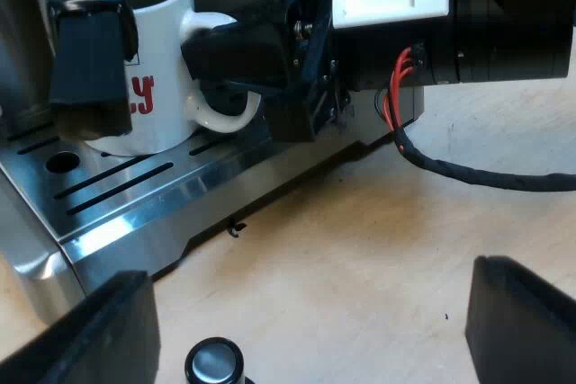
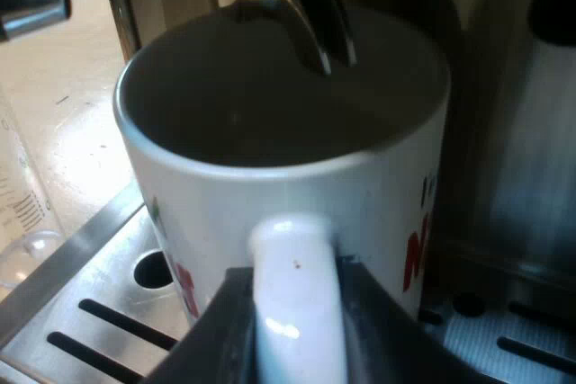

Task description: Place mug into machine

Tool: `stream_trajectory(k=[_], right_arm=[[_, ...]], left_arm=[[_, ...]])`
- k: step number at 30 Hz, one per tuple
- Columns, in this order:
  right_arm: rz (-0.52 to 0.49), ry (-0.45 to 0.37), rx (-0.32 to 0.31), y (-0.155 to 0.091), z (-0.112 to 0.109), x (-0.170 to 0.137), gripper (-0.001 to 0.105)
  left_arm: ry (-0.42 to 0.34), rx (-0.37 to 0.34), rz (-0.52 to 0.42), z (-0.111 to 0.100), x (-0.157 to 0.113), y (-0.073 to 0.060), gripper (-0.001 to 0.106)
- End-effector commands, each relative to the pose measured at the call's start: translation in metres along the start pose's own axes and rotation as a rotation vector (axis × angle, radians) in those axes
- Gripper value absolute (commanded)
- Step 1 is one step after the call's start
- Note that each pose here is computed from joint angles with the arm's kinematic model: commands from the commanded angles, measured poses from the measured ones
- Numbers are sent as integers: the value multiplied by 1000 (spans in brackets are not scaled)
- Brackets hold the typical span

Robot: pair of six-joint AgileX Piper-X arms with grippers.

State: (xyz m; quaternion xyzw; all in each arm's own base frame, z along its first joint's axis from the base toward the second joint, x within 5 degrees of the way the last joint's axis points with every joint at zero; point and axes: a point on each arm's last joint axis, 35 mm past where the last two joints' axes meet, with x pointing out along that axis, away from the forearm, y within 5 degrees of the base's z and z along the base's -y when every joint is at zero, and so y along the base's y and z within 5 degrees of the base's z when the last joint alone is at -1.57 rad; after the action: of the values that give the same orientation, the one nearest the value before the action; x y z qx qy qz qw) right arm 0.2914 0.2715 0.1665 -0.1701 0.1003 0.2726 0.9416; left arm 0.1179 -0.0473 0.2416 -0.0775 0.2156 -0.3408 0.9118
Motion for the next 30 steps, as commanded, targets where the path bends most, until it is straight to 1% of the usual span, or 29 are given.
stream_trajectory(k=[1,3,7,12,14,15,19,23,28,30], right_arm=[[6,-52,0,-1,11,1,42],[4,-63,3,-1,12,0,42],[0,-88,36,-1,15,0,42],[-1,-87,76,1,18,-2,40],[-29,-85,73,3,23,-6,38],[-64,-79,73,3,26,-9,36],[-116,-81,75,5,36,-17,35],[-118,-69,68,7,43,-24,35],[-152,-1,39,7,52,-42,35],[-146,-5,39,6,56,-49,35]], left_arm=[[-9,-4,-15,2,0,-1,72],[-9,-4,-15,2,0,-1,72],[-9,-4,-15,2,0,-1,72],[-9,-4,-15,2,0,-1,72],[-9,-4,-15,2,0,-1,72],[-9,-4,-15,2,0,-1,72],[-9,-4,-15,2,0,-1,72],[-9,-4,-15,2,0,-1,72],[-13,-19,-15,3,-1,-1,72],[-18,-30,-16,6,-2,-2,72]])
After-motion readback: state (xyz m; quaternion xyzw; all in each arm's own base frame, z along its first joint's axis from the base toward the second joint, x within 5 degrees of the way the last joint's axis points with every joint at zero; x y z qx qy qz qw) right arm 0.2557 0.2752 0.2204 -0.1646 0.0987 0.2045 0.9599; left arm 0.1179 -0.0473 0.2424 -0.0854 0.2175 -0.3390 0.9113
